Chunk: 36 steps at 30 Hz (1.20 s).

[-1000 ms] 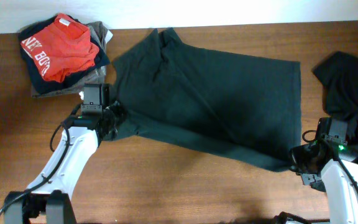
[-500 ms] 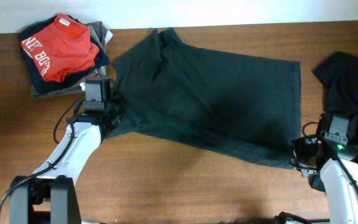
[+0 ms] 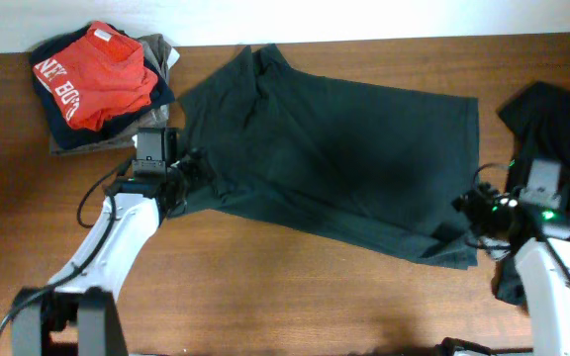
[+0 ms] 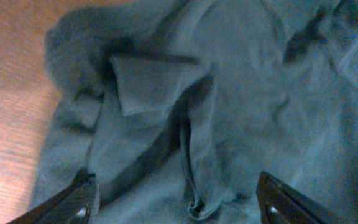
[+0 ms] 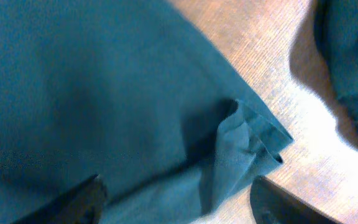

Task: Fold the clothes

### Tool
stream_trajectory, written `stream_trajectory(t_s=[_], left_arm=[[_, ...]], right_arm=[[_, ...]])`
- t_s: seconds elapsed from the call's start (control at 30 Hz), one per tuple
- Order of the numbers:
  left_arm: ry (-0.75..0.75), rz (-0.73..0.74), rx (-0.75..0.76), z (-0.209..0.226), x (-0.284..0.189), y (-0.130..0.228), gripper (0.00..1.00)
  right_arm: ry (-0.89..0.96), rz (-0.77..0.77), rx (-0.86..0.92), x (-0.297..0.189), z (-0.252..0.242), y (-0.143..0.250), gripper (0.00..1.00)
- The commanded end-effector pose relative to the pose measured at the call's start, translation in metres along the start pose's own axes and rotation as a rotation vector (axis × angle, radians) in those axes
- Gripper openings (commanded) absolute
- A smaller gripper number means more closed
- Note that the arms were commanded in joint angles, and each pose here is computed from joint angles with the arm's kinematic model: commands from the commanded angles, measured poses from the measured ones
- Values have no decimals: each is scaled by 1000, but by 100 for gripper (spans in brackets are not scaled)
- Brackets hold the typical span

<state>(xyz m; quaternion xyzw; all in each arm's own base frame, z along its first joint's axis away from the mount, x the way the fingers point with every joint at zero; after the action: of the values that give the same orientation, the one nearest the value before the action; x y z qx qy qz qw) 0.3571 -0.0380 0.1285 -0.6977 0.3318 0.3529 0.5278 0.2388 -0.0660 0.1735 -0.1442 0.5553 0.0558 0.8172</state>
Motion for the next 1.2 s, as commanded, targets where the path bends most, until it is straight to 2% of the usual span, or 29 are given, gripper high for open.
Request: stream_trajectory(t_s=[0.0, 0.1, 0.23, 0.43, 0.63, 0.83, 1.03, 1.17], left_arm=[[44, -36, 48, -11, -30, -12, 80], [58, 19, 58, -15, -26, -2, 77], [58, 77, 31, -24, -13, 10, 71], [55, 136, 17, -35, 16, 22, 71], [40, 169, -3, -34, 37, 22, 71], [47, 155, -3, -37, 47, 14, 66], [62, 125, -2, -40, 50, 7, 53], [57, 136, -2, -39, 54, 10, 52]], right_arm=[[-154, 49, -280, -45, 29, 3, 83], [-184, 151, -335, -50, 28, 17, 83], [-113, 229, -342, -48, 13, 28, 82], [-35, 310, -420, -51, -6, 39, 83], [-19, 331, -453, -50, -11, 43, 83], [-13, 339, -458, -46, -14, 44, 83], [-7, 343, -464, -44, -16, 45, 83], [-7, 343, -463, -44, -16, 45, 83]])
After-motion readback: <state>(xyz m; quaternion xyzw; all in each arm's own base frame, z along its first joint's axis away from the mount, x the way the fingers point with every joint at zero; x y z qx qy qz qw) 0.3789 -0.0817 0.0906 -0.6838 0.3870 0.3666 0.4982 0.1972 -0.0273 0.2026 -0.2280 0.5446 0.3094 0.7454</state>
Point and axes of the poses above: each gripper's point midway between its finger pads, its own x axis out along the fingers, its own z axis along the line the jaws close on, y = z × x, the point moved 6 cm from there along -x, back along the fingers, and after that the axes turned 15 degrees about x, right-handed, at the moved point
